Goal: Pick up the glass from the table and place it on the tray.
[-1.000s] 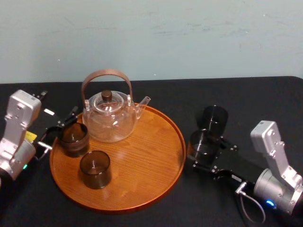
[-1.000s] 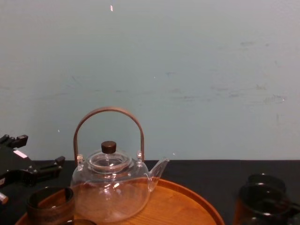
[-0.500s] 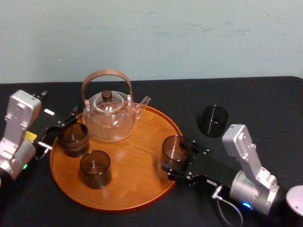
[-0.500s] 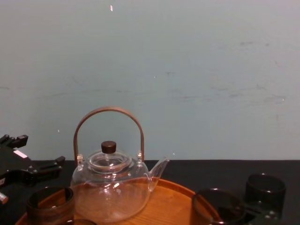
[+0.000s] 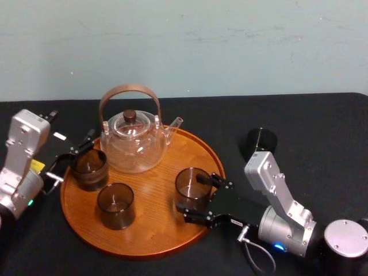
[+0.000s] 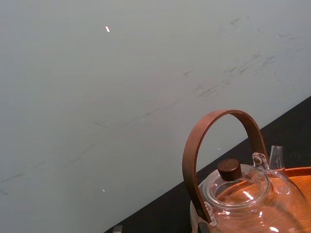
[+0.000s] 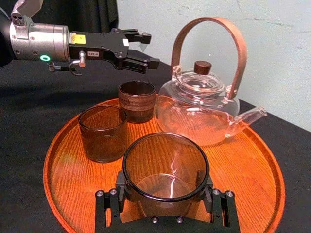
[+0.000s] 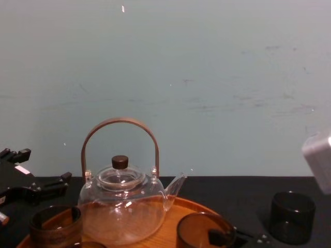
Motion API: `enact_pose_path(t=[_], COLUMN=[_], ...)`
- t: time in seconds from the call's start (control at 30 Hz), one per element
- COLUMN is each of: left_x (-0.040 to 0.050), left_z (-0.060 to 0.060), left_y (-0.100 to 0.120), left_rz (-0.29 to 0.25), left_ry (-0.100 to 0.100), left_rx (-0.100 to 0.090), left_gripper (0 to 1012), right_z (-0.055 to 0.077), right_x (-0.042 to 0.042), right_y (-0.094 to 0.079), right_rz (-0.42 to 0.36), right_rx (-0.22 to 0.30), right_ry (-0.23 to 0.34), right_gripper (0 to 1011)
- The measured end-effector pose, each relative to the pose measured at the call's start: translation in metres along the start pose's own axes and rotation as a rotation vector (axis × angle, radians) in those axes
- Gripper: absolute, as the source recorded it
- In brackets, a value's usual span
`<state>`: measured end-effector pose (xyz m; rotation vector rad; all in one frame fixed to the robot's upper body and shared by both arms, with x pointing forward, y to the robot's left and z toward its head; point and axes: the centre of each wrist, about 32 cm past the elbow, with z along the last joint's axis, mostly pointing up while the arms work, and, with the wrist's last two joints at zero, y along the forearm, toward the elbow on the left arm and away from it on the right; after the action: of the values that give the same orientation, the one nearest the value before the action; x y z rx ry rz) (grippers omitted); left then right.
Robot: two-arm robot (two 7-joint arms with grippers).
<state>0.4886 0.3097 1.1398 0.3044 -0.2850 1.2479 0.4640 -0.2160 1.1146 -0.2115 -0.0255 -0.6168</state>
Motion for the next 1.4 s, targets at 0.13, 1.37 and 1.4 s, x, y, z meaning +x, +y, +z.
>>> enact_pose_path(t=[0.13, 1.37, 1.4], left_x=[0.0, 0.0, 0.0], left_z=[0.0, 0.0, 0.0], left_y=[0.0, 0.0, 0.0], left_rz=[0.0, 0.0, 0.0], left_ry=[0.0, 0.0, 0.0], left_rx=[0.0, 0.0, 0.0], left_gripper=[1001, 1001, 1001], right_z=[0.001, -0.01, -0.01], right_x=[0.0004, 0.0005, 0.0005], right_y=[0.004, 0.029, 0.029], right_rz=[0.008, 0.054, 0.054], right_rx=[0.0, -0.04, -0.04], right_ry=[-0.002, 0.011, 0.011], right_gripper=[905, 905, 904])
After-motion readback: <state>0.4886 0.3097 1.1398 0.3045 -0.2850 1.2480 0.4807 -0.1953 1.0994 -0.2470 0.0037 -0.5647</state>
